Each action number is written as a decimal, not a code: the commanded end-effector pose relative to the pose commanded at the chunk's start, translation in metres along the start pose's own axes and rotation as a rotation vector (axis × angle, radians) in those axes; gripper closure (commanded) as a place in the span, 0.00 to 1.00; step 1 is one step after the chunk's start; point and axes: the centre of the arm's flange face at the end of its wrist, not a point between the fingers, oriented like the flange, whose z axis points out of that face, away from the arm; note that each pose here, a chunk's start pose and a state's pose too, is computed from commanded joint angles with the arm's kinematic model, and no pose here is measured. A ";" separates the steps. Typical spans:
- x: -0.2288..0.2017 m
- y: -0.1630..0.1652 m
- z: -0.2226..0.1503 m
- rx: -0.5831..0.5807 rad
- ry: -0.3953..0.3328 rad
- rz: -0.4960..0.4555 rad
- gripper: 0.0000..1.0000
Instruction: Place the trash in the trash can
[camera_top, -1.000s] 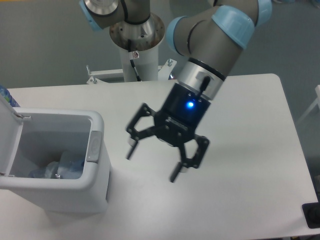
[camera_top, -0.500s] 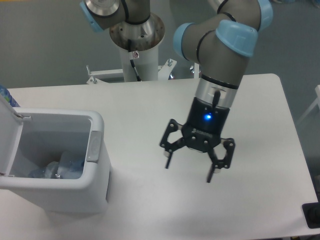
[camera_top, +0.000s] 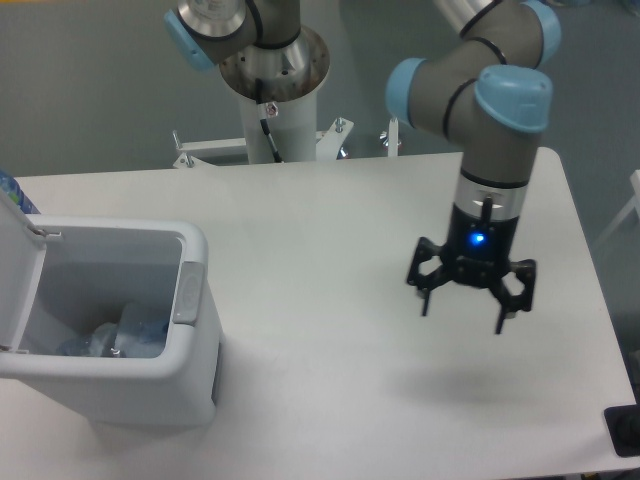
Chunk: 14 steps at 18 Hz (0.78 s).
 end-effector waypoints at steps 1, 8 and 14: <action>0.000 0.001 0.003 -0.024 -0.008 0.005 0.00; 0.005 0.009 0.003 -0.106 0.020 0.128 0.00; 0.006 0.013 0.004 -0.133 0.025 0.150 0.00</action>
